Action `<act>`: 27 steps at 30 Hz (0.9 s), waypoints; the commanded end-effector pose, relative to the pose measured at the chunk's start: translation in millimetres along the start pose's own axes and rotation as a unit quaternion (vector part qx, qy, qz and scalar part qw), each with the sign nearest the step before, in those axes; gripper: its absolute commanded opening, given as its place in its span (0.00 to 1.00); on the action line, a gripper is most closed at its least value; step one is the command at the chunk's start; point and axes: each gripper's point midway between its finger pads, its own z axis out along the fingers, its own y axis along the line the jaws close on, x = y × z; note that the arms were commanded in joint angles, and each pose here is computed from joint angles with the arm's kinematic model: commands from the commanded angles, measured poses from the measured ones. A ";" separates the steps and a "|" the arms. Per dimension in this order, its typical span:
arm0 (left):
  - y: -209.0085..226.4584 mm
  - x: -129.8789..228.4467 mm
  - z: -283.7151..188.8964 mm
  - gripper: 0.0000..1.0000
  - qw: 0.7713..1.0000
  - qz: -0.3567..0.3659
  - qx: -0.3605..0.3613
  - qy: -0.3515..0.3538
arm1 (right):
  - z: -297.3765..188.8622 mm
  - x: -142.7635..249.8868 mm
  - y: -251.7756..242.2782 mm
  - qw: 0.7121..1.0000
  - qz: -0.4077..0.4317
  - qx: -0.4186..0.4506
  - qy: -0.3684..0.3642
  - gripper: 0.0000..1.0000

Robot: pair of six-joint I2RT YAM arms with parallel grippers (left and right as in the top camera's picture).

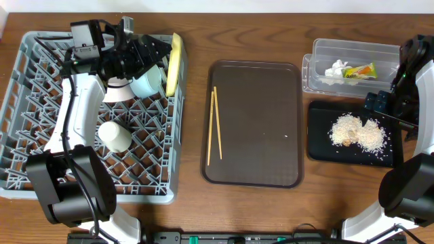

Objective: Sort waste into correct bins and load items into the dishwasher
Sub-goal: 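Stand the yellow plate upright in a rack slot and release, then reach the left gripper to the wooden chopsticks and grasp one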

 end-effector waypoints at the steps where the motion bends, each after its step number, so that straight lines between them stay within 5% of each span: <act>1: -19.1 -2.8 -16.8 0.85 0.999 0.045 0.001 -0.019 | 0.7 -1.7 -2.1 1.000 0.007 0.002 0.001 0.99; 7: -66.2 -0.6 -52.8 0.88 0.989 0.123 -0.034 -0.070 | 0.7 -2.3 -1.9 1.000 0.007 0.002 -0.001 0.99; 12: -73.7 28.6 -57.0 0.89 0.968 0.185 -0.155 -0.071 | 0.7 -3.4 -1.6 1.000 0.007 0.002 -0.003 0.99; 17: -66.5 75.1 -33.7 0.89 0.941 0.215 -0.261 -0.017 | 0.7 -3.4 -1.6 1.000 0.007 0.002 -0.003 0.99; 27: -42.3 169.6 54.5 0.89 0.924 0.179 -0.313 0.124 | 0.7 -2.7 1.1 1.000 0.007 -0.006 -0.001 0.99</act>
